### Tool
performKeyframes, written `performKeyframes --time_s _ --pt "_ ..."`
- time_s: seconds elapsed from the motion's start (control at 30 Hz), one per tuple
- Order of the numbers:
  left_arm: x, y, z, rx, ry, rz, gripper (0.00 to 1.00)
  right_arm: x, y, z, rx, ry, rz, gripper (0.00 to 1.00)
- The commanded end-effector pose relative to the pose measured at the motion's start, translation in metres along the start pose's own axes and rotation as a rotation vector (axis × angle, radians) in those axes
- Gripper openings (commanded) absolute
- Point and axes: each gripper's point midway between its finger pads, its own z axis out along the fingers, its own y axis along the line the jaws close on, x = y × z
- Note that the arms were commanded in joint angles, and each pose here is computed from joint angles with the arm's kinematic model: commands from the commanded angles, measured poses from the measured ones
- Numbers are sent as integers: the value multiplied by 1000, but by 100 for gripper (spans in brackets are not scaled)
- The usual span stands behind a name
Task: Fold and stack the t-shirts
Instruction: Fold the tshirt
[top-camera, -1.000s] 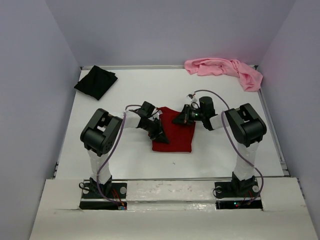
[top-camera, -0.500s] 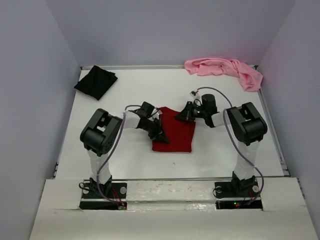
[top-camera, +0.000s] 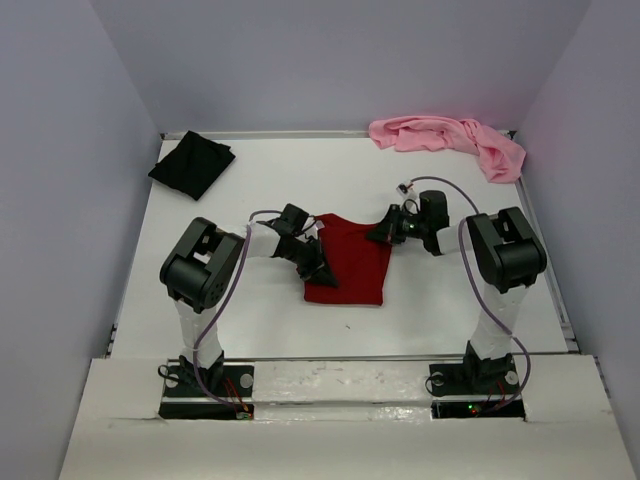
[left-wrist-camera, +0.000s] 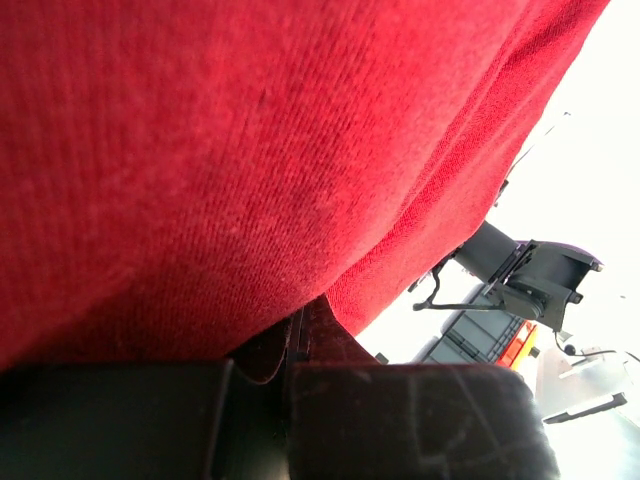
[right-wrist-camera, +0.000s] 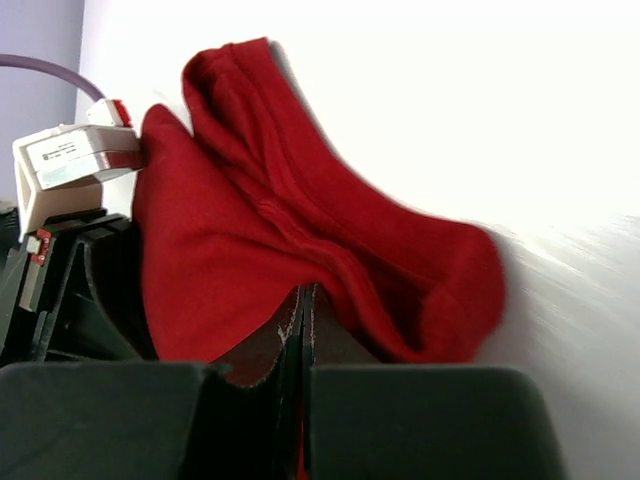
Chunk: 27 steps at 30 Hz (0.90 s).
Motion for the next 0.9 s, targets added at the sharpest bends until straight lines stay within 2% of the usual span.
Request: performKeyframes --time_s 0.0,0.37,0.5,0.73,0.8,0.83,0.87 --pt "25 67 5 -240 36 -93 0 -10 -21 -17 93 -41 -31 0" --pt "10 49 0 -235 11 -54 0 -38 -5 -33 111 -62 -50 0" --pt "-23 6 -18 -214 -69 65 0 -63 22 -46 95 -97 -88 0" --pt "-89 -107 -70 -146 -249 292 0 -94 58 -63 85 -112 -146 0" --pt "-99 -143 -91 -108 -291 362 0 -99 67 -69 79 -118 -155 0" --pt "-97 -139 -89 -116 -274 349 0 -98 68 -69 79 -111 -146 0" --pt "-103 -160 -100 -86 -306 389 0 -99 73 -72 76 -104 -139 0"
